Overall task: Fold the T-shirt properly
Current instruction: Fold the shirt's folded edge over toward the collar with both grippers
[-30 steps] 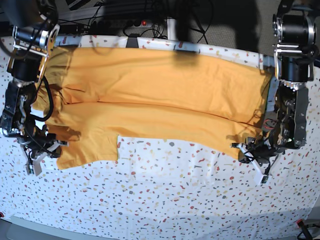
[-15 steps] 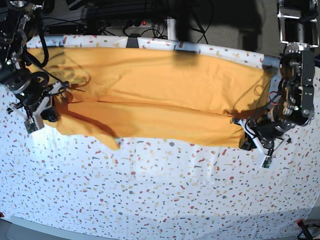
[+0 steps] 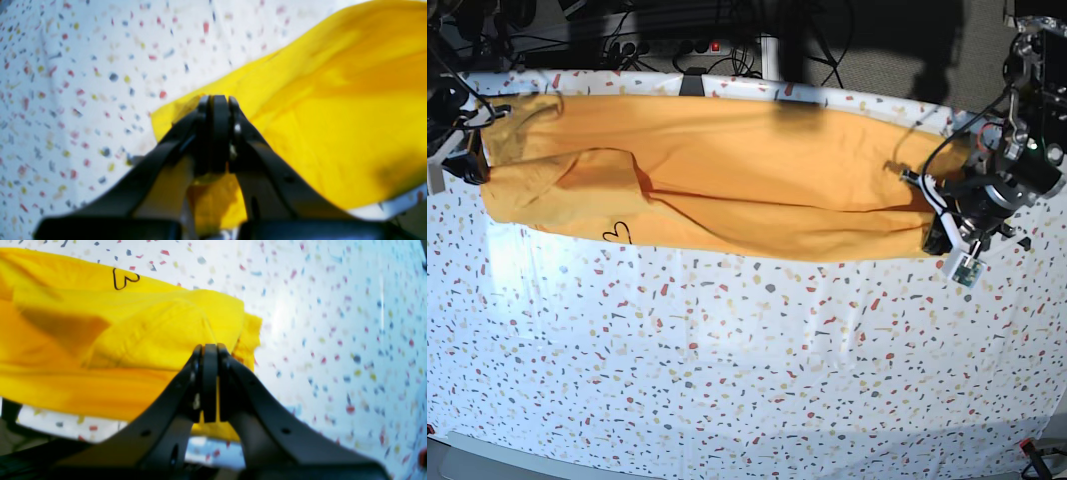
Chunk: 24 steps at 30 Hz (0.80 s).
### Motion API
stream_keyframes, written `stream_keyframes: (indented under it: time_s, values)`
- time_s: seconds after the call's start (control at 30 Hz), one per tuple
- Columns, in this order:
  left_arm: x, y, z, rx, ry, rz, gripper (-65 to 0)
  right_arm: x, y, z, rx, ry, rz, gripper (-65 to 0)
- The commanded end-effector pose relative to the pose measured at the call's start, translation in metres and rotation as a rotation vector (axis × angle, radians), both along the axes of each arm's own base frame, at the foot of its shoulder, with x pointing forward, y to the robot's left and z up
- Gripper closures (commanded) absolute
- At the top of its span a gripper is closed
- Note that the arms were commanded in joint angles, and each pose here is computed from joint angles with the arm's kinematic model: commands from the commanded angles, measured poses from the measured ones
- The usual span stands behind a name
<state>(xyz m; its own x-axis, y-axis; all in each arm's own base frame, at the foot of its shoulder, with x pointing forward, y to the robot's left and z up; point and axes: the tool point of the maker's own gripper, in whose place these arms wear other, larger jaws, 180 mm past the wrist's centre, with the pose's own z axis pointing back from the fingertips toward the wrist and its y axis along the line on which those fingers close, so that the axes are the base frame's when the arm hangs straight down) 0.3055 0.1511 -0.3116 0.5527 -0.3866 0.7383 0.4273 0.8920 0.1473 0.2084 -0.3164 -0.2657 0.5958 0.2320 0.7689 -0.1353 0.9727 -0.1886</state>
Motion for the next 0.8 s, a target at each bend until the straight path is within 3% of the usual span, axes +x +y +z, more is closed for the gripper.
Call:
stream_keyframes:
  time_s: [0.0,0.27,0.53,0.77]
  values:
    - [0.002,0.003,0.009,0.015,-0.028,0.000,0.0,0.000,-0.001,0.011,-0.001,-0.027,0.010,0.0]
    - [-0.020,0.012,-0.001,0.095,0.008,0.026,0.0,-0.037,-0.005,0.004,0.106,0.076,-0.026,0.0]
    - [-0.020,0.039,0.001,0.258,-0.018,0.093,0.0,-0.074,0.029,-0.022,0.313,0.216,-0.019,0.0]
    - [-0.021,0.031,0.000,0.208,-0.012,0.078,0.0,-0.072,0.034,-0.022,0.346,0.172,-0.043,0.0]
